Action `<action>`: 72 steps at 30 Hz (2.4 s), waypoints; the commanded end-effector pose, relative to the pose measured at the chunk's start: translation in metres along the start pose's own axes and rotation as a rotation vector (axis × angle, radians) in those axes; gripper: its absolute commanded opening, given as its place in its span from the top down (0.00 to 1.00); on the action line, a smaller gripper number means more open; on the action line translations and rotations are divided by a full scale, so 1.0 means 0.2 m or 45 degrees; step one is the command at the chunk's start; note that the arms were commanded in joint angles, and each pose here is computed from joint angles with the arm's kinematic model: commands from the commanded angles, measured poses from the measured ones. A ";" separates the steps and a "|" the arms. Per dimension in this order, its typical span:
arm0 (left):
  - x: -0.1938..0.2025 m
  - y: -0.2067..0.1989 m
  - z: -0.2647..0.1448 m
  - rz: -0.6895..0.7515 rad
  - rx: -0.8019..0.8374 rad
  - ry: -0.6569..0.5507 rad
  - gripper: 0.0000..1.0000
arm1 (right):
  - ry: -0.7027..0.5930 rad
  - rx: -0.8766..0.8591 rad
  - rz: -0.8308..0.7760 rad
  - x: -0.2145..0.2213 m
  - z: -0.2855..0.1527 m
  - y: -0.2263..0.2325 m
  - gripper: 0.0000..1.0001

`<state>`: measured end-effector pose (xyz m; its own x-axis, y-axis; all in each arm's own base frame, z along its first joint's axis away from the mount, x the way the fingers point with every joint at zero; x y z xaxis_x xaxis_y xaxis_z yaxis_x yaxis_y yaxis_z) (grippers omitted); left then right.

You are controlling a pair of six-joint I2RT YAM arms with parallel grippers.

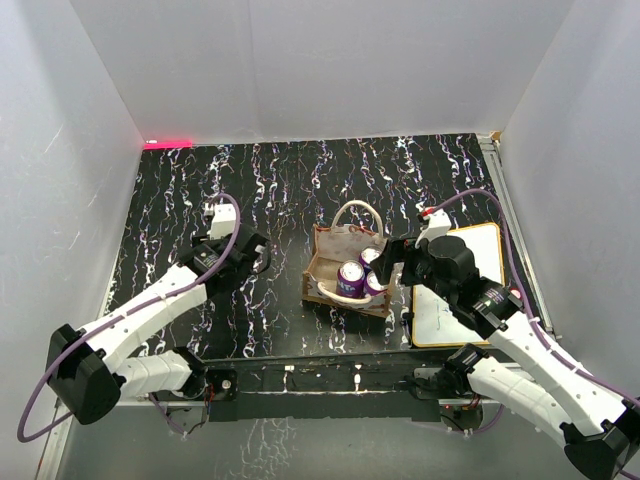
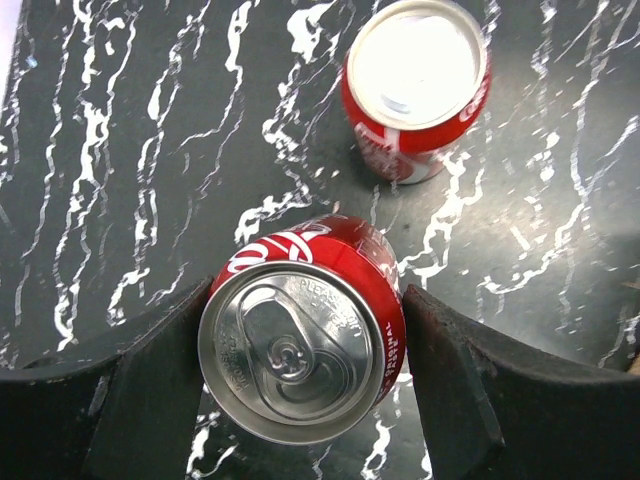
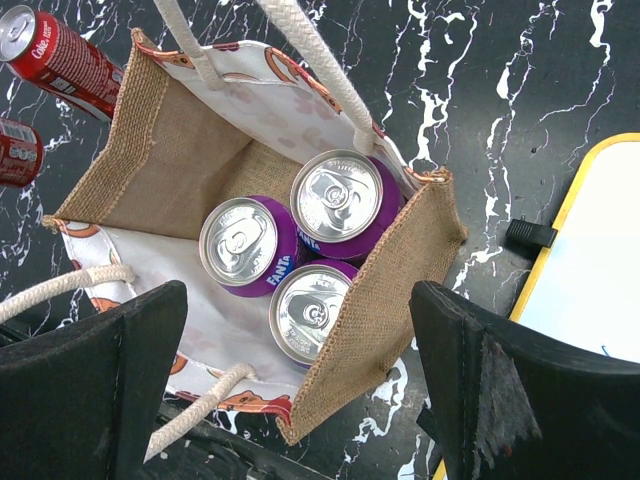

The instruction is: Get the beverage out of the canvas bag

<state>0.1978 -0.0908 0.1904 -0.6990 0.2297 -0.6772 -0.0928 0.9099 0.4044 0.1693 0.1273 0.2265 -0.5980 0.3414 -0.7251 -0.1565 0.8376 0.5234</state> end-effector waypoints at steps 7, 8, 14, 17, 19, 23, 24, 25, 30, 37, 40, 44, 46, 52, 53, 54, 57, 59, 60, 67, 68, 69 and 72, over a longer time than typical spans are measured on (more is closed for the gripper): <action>-0.09 -0.07 0.10 -0.190 -0.076 -0.142 1.00 | -0.107 -0.063 0.005 -0.06 -0.02 0.04 0.01; -0.10 -0.07 0.10 -0.199 -0.096 -0.146 1.00 | -0.107 -0.064 0.005 -0.06 -0.02 0.04 0.01; -0.12 -0.10 0.15 -0.213 -0.108 -0.137 1.00 | -0.101 -0.061 0.004 -0.06 -0.02 0.04 0.01; -0.12 -0.10 0.18 -0.218 -0.127 -0.108 1.00 | -0.111 -0.061 0.005 -0.07 -0.02 0.04 0.01; -0.11 -0.10 0.20 -0.235 -0.133 -0.085 1.00 | -0.114 -0.061 0.006 -0.07 -0.02 0.04 0.01; -0.10 -0.11 0.25 -0.219 -0.122 -0.055 1.00 | -0.109 -0.062 0.007 -0.06 -0.01 0.03 0.01; -0.10 -0.11 0.26 -0.213 -0.129 -0.043 1.00 | -0.106 -0.061 0.007 -0.06 -0.01 0.03 0.01; -0.10 -0.11 0.27 -0.209 -0.133 -0.033 1.00 | -0.104 -0.061 0.008 -0.06 -0.01 0.03 0.01; -0.11 -0.13 0.29 -0.213 -0.125 -0.012 1.00 | -0.114 -0.068 0.007 -0.06 -0.02 0.03 0.01; -0.10 -0.13 0.33 -0.207 -0.135 0.030 0.84 | -0.117 -0.075 0.010 -0.06 -0.02 0.04 0.01; -0.10 -0.12 0.32 -0.209 -0.149 0.029 0.66 | -0.117 -0.076 0.010 -0.06 -0.02 0.04 0.01; -0.12 -0.09 0.30 -0.212 -0.152 0.023 0.48 | -0.117 -0.080 0.012 -0.06 -0.02 0.04 0.01; -0.14 -0.08 0.26 -0.229 -0.123 -0.002 0.35 | -0.116 -0.080 0.012 -0.06 -0.02 0.04 0.01; -0.18 -0.03 0.17 -0.262 -0.022 -0.035 0.06 | -0.108 -0.080 0.011 -0.06 -0.02 0.04 0.01; -0.18 -0.02 0.15 -0.266 -0.002 -0.043 0.03 | -0.107 -0.081 0.011 -0.06 -0.02 0.04 0.01; -0.19 -0.02 0.13 -0.265 0.017 -0.046 0.03 | -0.105 -0.080 0.011 -0.06 -0.02 0.04 0.01; -0.23 0.00 0.07 -0.268 0.098 -0.072 0.03 | -0.098 -0.087 0.008 -0.05 -0.02 0.04 0.01; -0.28 0.01 0.01 -0.269 0.189 -0.119 0.03 | -0.093 -0.095 0.008 -0.05 -0.02 0.05 0.01; -0.31 0.01 -0.02 -0.273 0.246 -0.155 0.03 | -0.091 -0.099 0.006 -0.05 -0.02 0.05 0.01; -0.52 -0.01 -0.32 -0.275 0.807 -0.562 0.03 | 0.030 -0.308 -0.063 -0.01 -0.03 0.13 0.05; -0.53 -0.03 -0.35 -0.263 0.881 -0.597 0.03 | 0.062 -0.354 -0.076 0.01 -0.03 0.14 0.08; -0.55 -0.05 -0.38 -0.249 0.956 -0.622 0.03 | 0.089 -0.391 -0.085 0.02 -0.04 0.16 0.11; -0.58 -0.13 -0.41 -0.204 1.129 -0.618 0.03 | 0.189 -0.505 -0.088 0.06 -0.05 0.20 0.19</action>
<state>0.2228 -0.1383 0.2906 -0.3894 0.0030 -0.9211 0.2893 0.9498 -0.1192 0.1563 0.1445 0.2334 -0.6531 0.2638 -0.7099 -0.3346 0.7404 0.5829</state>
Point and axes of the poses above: each gripper's point midway between its finger pads, its own z axis out along the fingers, its own y axis along the line the jaws close on, x = y × z, the point moved 7 cm from there along -z, back along the fingers, and after that the axes turned 14 degrees about z, right-handed, at the moved point
